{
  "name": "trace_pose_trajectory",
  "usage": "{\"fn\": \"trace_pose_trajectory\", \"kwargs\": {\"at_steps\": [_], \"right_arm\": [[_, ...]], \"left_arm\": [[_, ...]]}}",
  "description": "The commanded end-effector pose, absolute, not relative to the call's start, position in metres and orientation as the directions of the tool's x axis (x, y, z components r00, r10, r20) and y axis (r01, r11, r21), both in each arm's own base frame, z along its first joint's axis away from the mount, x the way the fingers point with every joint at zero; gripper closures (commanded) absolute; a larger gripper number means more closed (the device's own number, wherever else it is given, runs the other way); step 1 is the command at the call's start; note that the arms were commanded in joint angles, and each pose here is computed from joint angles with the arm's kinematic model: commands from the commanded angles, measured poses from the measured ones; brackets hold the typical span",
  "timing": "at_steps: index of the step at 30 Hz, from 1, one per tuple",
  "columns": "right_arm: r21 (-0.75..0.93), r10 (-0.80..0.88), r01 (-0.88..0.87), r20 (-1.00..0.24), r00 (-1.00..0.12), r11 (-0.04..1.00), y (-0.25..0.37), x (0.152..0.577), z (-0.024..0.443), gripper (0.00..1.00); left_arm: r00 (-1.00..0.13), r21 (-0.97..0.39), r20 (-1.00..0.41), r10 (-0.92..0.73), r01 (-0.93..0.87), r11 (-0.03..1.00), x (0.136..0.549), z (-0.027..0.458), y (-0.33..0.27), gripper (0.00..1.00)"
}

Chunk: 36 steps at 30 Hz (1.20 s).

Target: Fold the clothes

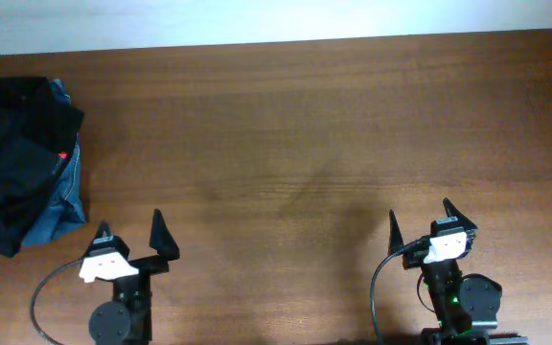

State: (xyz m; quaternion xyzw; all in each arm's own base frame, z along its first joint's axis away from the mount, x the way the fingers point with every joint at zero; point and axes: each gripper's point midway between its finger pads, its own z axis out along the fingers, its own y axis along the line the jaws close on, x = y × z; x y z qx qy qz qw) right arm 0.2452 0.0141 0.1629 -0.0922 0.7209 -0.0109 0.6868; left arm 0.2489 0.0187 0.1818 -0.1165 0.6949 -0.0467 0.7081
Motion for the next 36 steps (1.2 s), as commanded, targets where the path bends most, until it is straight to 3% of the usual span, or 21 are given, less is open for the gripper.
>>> {"fn": "trace_pose_trajectory", "kwargs": {"at_steps": [1, 6, 36], "right_arm": [[-0.130, -0.135, -0.104, -0.990, -0.047, 0.986, 0.011, 0.245, 0.160, 0.01], [-0.130, -0.135, -0.104, -0.990, -0.047, 0.986, 0.011, 0.245, 0.160, 0.01], [-0.130, -0.135, -0.104, -0.990, -0.047, 0.986, 0.011, 0.245, 0.160, 0.01]], "left_arm": [[0.008, -0.234, -0.972, -0.235, -0.112, 0.966, 0.246, 0.171, 0.024, 0.01], [-0.065, -0.173, -0.981, -0.180, -0.096, 0.980, 0.245, 0.156, 0.019, 0.01], [-0.063, -0.170, -0.982, -0.177, -0.095, 0.981, 0.245, 0.157, 0.019, 0.01]]}}
